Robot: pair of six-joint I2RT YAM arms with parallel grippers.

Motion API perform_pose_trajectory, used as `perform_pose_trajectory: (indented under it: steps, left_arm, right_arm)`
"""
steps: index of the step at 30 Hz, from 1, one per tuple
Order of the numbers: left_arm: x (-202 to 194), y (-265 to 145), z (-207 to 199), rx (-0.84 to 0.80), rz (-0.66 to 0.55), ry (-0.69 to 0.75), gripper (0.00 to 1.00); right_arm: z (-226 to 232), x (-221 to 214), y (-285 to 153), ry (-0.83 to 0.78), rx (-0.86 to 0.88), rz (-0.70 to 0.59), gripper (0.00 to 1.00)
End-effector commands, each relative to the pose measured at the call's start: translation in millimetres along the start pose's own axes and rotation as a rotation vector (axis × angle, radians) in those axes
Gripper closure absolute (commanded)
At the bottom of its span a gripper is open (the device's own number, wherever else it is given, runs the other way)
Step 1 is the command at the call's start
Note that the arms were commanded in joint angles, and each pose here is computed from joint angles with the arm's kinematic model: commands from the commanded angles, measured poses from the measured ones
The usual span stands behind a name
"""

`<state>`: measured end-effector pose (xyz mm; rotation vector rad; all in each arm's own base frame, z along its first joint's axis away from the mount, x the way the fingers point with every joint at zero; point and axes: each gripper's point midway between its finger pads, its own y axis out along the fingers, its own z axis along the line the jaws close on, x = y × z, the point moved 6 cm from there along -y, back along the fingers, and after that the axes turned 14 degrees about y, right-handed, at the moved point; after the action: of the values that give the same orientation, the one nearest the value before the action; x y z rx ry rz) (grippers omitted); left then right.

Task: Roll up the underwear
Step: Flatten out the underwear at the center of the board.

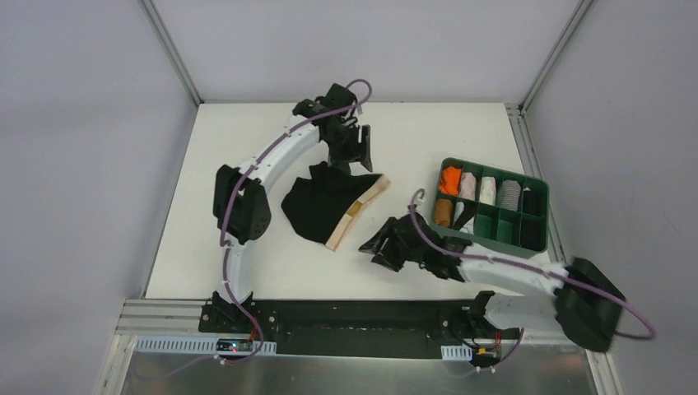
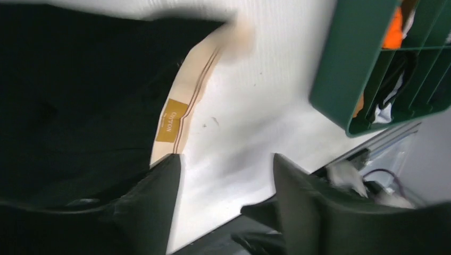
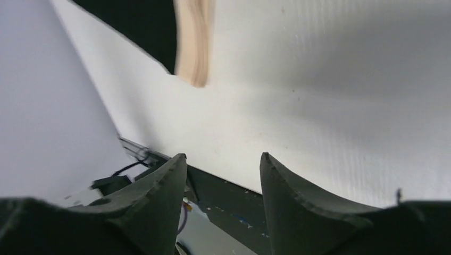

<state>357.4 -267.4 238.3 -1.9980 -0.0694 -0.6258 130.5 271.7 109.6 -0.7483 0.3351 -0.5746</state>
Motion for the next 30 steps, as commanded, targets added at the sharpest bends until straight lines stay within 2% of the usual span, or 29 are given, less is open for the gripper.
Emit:
perform_pose_trajectory:
  steps: [1,4,7,12,15,17,19,21,25,28,30]
  left_arm:
    - [14,-29,-24,-0.11,-0.037,-0.01,0.21]
    - [16,-56,-29,-0.092,-0.091,0.003,0.16]
    - [-2,-77,-26,-0.037,-0.102,-0.037,0.19]
    - [-73,-79,-3,0.09,-0.014,-0.258,0.38]
    - [-117,-68,-1,0.084,0.005,-0.426,0.36]
    - [-142,-55,3,0.073,0.013,-0.501,0.35]
    - [-161,-38,10,0.075,0.041,-0.567,0.4]
    - [-170,-24,15,0.073,0.047,-0.599,0.48]
    - [-177,0,20,0.043,0.072,-0.611,0.5]
    - [-184,14,26,0.073,0.119,-0.622,0.5]
    - [-190,22,31,0.102,0.142,-0.626,0.5]
  right_arm:
    - [26,36,-71,0.02,0.253,-0.328,0.44]
    - [28,50,-101,-0.075,0.251,-0.441,0.43]
    - [33,61,-107,-0.168,0.146,-0.477,0.43]
    - [55,84,-90,-0.267,-0.042,-0.476,0.43]
    - [80,108,-78,-0.291,-0.085,-0.481,0.42]
    - [94,127,-68,-0.308,-0.107,-0.454,0.43]
    - [105,146,-54,-0.352,-0.154,-0.405,0.45]
    - [115,160,-38,-0.445,-0.229,-0.349,0.49]
    - [116,186,-3,-0.625,-0.412,-0.263,0.55]
    - [111,199,22,-0.683,-0.464,-0.181,0.53]
    - [110,205,32,-0.706,-0.488,-0.137,0.47]
